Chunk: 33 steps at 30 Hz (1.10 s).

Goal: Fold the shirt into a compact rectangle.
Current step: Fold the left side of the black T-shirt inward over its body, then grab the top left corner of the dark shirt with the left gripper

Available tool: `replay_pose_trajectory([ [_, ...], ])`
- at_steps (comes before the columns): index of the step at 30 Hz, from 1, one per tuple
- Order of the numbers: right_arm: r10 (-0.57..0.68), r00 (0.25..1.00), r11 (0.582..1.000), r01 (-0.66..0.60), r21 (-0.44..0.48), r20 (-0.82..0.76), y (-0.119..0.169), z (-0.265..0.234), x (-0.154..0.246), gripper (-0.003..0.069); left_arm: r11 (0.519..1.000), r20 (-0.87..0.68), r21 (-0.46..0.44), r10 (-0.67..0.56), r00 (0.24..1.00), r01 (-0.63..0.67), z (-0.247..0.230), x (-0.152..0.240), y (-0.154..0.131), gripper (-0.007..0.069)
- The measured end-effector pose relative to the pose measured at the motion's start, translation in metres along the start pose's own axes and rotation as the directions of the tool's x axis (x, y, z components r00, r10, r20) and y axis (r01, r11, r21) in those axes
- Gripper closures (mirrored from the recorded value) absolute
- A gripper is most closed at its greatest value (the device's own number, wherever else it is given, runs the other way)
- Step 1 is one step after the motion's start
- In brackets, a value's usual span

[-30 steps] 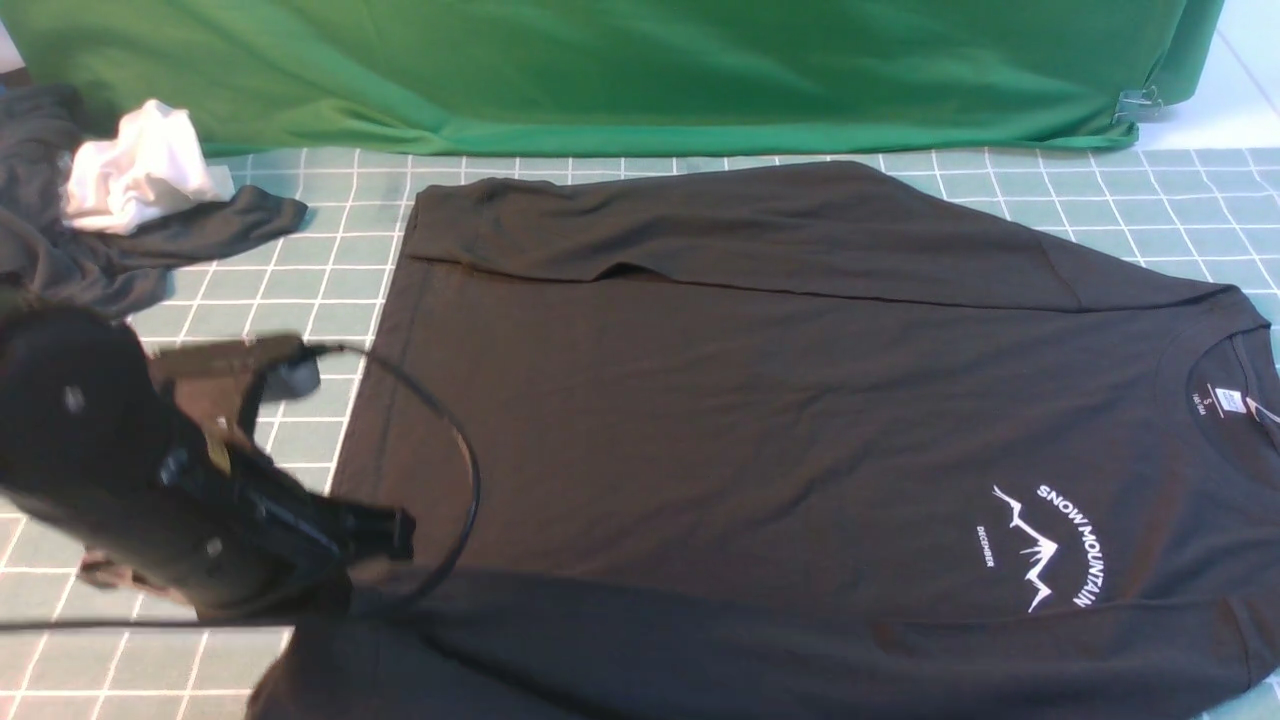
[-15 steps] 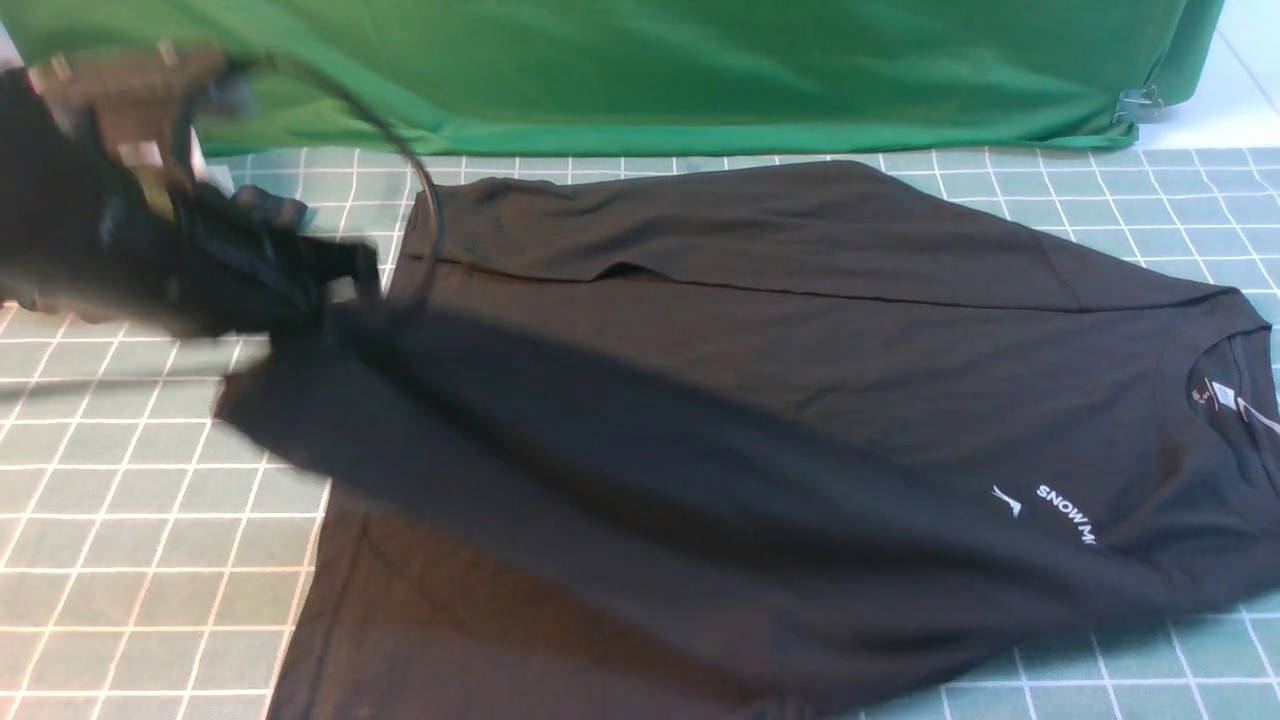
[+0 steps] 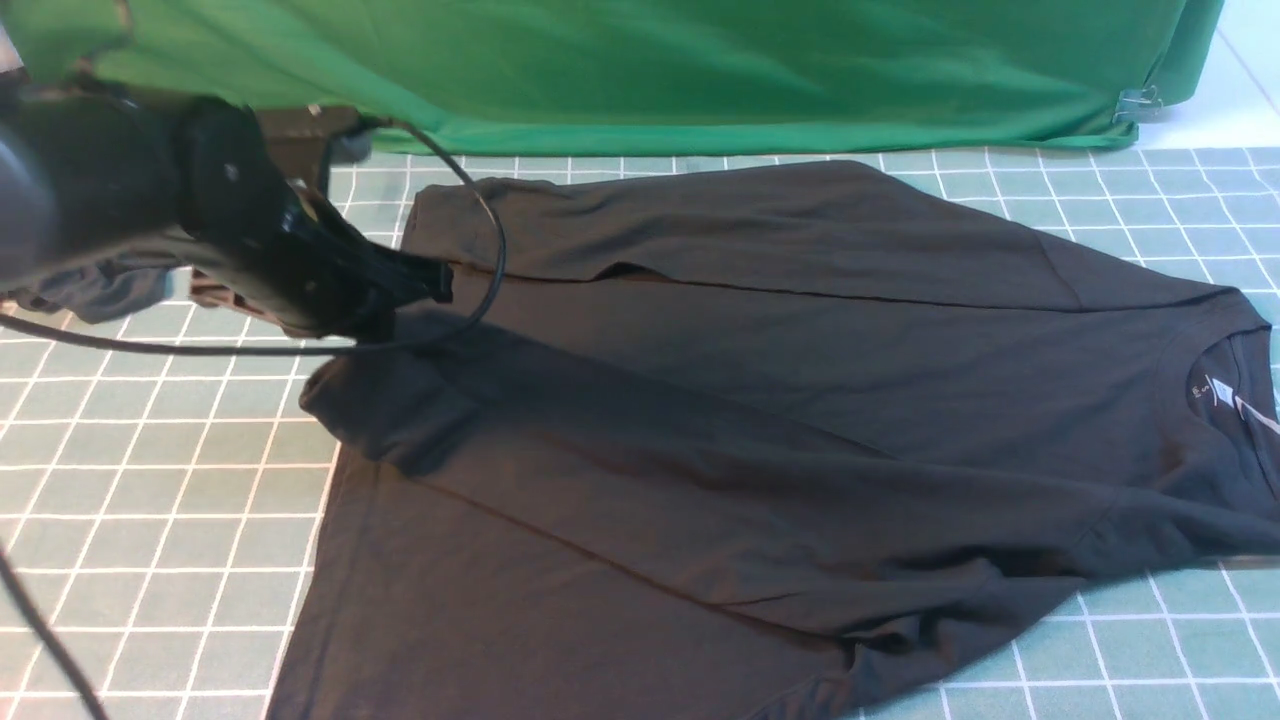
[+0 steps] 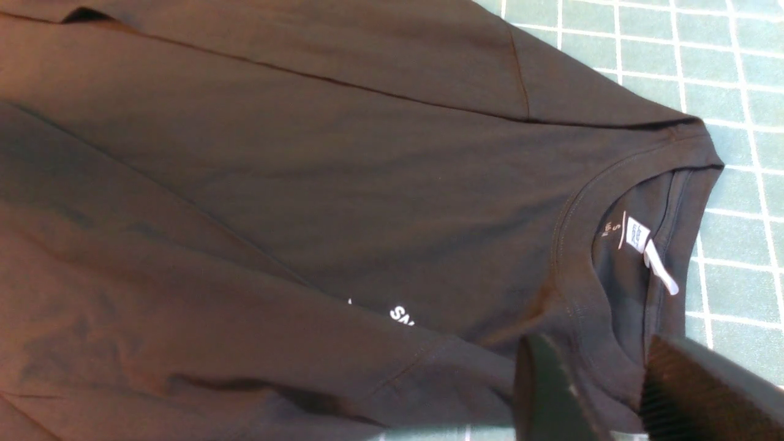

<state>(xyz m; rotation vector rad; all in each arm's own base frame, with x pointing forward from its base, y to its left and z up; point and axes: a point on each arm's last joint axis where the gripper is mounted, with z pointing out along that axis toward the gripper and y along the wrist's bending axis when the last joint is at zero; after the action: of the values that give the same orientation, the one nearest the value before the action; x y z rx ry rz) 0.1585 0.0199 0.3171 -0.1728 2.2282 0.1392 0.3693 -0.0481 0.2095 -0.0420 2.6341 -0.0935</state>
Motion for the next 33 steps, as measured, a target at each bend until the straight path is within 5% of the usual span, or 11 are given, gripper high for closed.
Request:
replay_pose_trajectory([
  [6,0.0,1.0,1.0,0.0,0.0,0.001,0.0,0.0,0.0,0.0424,0.99,-0.01,-0.029,-0.141,0.99,0.141,0.019,-0.006,0.019,0.0512],
  [15,0.032,0.999,0.999,-0.032,0.0,0.001,0.0,0.0,0.0,0.0423,0.965,0.122,-0.013,-0.258,0.958,0.262,-0.012,-0.072,0.045,0.023],
  [17,0.032,0.999,0.999,-0.032,0.001,0.007,0.0,0.0,-0.001,0.0423,0.954,0.085,0.049,-0.298,0.951,0.294,-0.009,-0.087,0.04,0.0175],
  [24,0.034,0.999,0.999,-0.034,0.003,0.022,0.0,0.0,-0.002,0.0423,0.874,-0.12,0.236,-0.408,0.905,0.425,0.048,-0.09,0.013,0.0148],
  [33,0.033,0.997,0.999,-0.034,0.01,0.064,-0.001,0.0,-0.006,0.0422,0.823,-0.114,0.247,-0.499,0.859,0.511,0.092,-0.088,0.011,0.0179],
])
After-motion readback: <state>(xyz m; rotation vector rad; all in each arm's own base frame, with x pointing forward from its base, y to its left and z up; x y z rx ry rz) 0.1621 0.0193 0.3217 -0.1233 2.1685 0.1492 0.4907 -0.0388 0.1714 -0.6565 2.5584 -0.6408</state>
